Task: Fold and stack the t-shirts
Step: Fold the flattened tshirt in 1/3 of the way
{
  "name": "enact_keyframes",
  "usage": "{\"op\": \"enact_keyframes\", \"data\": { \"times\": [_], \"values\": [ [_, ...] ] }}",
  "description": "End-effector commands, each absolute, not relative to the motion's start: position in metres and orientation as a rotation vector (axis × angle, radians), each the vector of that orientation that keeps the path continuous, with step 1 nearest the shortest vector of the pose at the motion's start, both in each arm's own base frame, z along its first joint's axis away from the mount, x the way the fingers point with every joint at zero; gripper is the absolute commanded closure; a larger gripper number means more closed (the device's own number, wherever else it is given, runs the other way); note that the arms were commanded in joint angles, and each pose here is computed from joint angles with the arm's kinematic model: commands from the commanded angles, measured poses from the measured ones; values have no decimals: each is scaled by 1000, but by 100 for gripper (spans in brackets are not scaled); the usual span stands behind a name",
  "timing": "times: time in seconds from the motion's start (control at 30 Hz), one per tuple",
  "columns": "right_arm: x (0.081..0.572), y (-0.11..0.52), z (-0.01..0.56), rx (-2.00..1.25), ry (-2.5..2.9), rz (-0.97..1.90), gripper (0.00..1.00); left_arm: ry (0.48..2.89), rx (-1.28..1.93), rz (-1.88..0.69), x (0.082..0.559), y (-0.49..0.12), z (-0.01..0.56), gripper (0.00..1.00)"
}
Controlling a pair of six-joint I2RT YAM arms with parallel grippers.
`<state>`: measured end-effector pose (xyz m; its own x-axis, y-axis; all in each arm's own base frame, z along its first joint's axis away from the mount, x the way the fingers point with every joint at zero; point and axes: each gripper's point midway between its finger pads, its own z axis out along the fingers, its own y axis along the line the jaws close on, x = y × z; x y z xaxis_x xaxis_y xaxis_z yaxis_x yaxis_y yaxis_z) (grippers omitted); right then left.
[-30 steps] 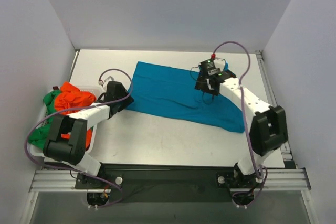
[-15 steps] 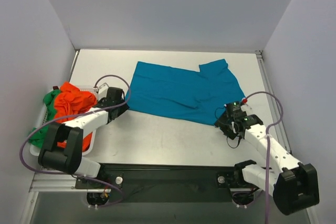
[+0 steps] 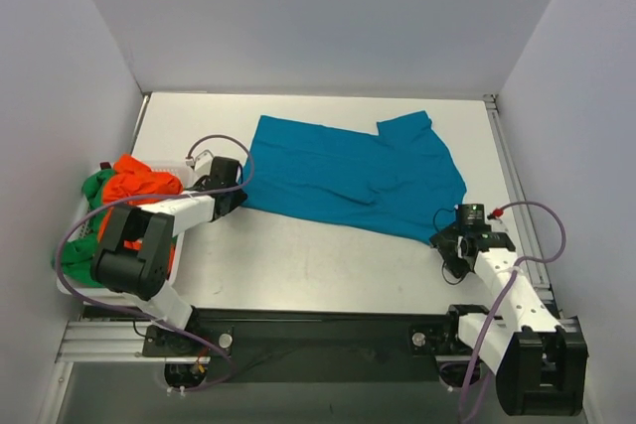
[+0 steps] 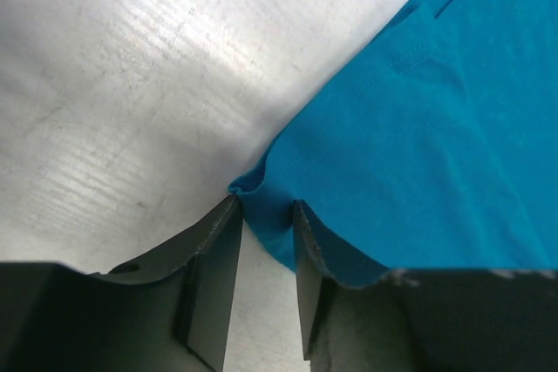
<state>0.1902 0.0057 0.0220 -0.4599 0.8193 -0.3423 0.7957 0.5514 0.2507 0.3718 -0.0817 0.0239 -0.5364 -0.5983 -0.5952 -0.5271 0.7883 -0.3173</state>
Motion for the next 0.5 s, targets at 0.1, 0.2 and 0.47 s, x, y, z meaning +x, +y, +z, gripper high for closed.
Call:
{"op": "enact_keyframes", "data": {
  "times": [0.1,0.2,0.47],
  "values": [
    [197,-15,18,1383,2303,4,42,2269,-826,-147,384,-87,18,72],
    [210,-23,12,1404,2299,-9,43,2295,-821,-139,381,-89,13,87],
    [243,-45,14,1398,2276,-93,92,2311,-860,-27,348,-82,13,100]
  ]
}}
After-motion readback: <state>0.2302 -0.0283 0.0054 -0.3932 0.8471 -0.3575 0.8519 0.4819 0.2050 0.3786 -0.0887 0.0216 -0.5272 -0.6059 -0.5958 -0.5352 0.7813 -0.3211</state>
